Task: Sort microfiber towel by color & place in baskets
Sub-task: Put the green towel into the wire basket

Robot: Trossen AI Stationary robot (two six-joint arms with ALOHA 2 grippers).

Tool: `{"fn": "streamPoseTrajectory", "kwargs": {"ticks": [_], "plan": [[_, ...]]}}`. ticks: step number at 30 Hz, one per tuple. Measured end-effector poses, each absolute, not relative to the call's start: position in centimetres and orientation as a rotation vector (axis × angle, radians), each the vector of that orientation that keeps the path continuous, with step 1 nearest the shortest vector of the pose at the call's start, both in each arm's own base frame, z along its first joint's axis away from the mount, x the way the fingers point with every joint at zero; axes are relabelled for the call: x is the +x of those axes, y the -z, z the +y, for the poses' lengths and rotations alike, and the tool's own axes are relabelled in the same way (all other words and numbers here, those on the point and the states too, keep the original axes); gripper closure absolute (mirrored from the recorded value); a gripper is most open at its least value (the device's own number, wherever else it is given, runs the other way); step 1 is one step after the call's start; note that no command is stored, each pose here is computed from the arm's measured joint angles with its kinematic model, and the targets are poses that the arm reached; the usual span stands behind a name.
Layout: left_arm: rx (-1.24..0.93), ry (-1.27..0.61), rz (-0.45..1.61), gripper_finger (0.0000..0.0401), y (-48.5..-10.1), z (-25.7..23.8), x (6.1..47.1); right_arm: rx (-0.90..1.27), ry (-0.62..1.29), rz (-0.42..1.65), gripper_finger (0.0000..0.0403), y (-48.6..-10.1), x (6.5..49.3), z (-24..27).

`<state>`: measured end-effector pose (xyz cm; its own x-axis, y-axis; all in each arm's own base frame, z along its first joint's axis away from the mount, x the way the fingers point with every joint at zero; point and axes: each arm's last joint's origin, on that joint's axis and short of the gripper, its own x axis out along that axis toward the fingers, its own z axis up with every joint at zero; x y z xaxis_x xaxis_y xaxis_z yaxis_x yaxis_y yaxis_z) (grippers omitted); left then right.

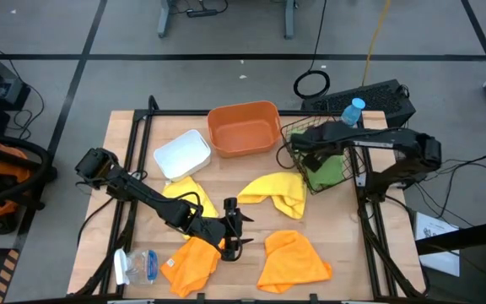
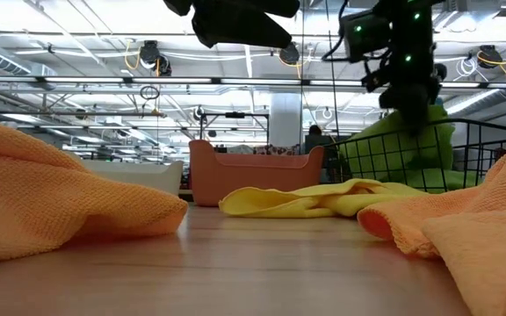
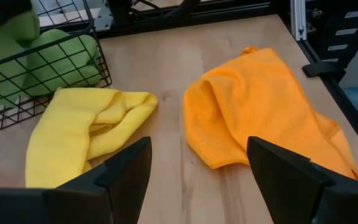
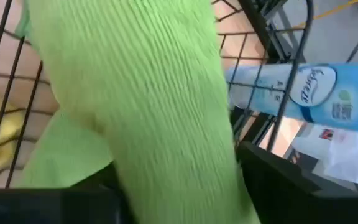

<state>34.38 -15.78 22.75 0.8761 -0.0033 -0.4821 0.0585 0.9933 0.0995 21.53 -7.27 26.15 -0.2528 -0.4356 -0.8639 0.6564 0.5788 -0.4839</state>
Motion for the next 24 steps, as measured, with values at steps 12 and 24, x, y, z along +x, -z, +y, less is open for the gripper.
{"fn": "streamPoseTrajectory", "kwargs": {"ticks": [12, 24], "plan": [[0.112, 0.033, 0.502, 0.0132, -22.8, -15.8, 34.4, 0.383, 0.825, 1.393, 0.0148, -30.2, 17.4, -5.0], [0.104, 0.035, 0.485, 0.0132, -22.9, -15.9, 34.5, 0.433, 0.674, 1.214, 0.0314, -30.7, 17.5, -4.0]]}}
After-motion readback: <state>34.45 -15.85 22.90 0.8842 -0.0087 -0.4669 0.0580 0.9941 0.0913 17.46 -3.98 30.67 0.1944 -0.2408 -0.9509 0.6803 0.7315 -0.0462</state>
